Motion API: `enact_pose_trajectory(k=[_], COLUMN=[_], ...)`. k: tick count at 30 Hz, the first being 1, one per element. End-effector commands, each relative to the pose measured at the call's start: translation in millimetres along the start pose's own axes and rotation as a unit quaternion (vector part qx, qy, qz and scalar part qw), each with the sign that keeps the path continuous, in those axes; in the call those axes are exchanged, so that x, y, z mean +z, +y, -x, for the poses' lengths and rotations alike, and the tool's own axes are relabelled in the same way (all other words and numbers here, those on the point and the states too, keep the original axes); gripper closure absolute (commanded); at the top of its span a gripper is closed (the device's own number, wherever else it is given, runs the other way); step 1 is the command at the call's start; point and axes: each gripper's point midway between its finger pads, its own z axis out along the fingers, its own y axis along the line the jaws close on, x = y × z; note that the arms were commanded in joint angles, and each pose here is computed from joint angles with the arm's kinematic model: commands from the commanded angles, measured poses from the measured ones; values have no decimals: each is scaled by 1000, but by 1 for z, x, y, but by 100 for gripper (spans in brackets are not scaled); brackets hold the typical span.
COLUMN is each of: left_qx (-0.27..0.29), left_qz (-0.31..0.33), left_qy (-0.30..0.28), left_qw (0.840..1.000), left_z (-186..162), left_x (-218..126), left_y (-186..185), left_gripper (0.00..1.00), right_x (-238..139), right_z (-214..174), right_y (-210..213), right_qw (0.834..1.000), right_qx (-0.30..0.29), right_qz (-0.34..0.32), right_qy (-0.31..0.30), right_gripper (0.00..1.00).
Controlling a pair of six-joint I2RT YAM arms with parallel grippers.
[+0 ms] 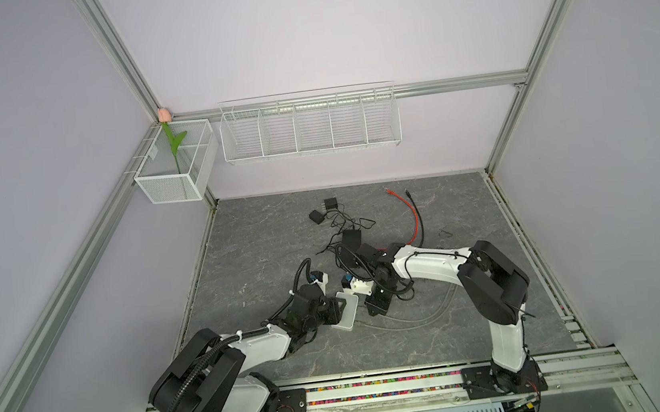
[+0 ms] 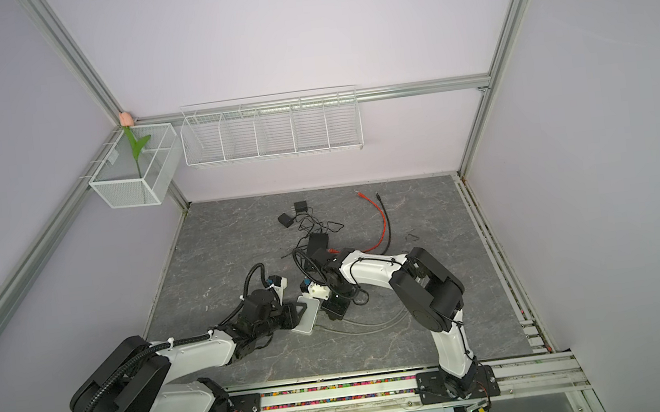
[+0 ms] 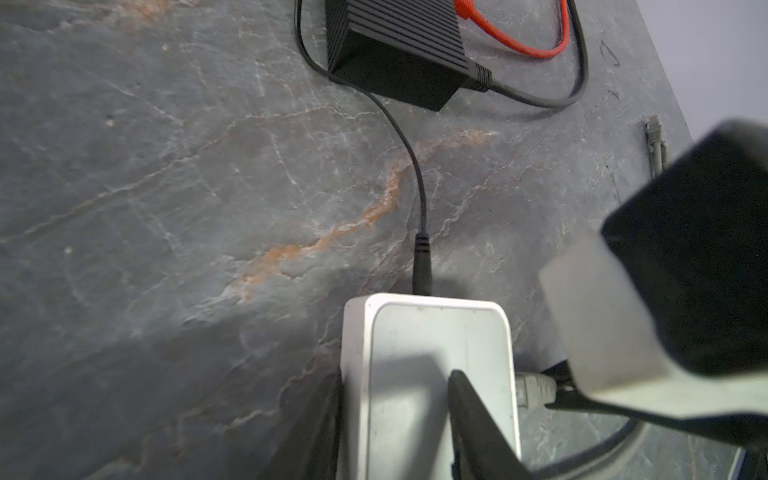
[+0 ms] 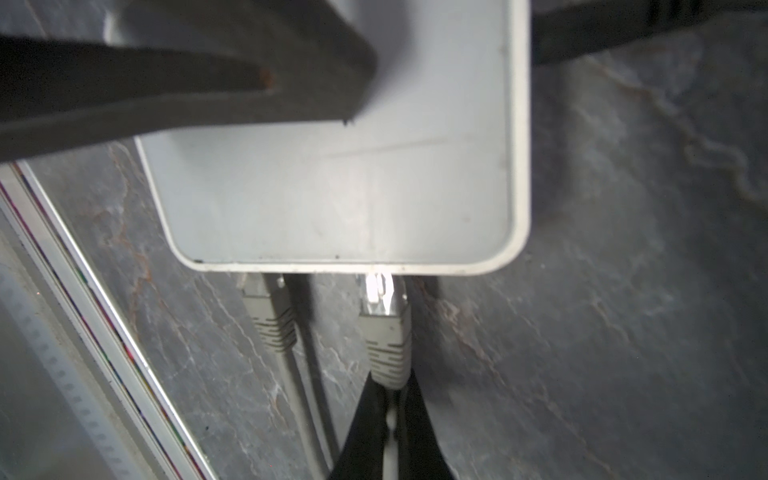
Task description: Insert the plug into the switch port
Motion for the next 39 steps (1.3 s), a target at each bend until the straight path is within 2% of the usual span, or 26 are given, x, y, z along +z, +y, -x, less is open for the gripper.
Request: enact_pose_trajectory(k=[1,22,39], left_qx=[11,10,18], left_qz=[-57,-70,-92], left_qy=[87,90,83], left_qw=[995,993,992], left_z=[-39,-44,-40], left_x=[4,-3,-11], left_y=[-18,-21,-31], left_gripper=[61,63,64], right_x=[1,1,-9], right_z=[46,65,82], right_y=[1,-7,-1], right_qw=[995,993,982], right_qx=[-58,-44,-51], right_qz=[0,-8,4], right_qy=[-76,-113,-183], right_gripper=[93,93,93])
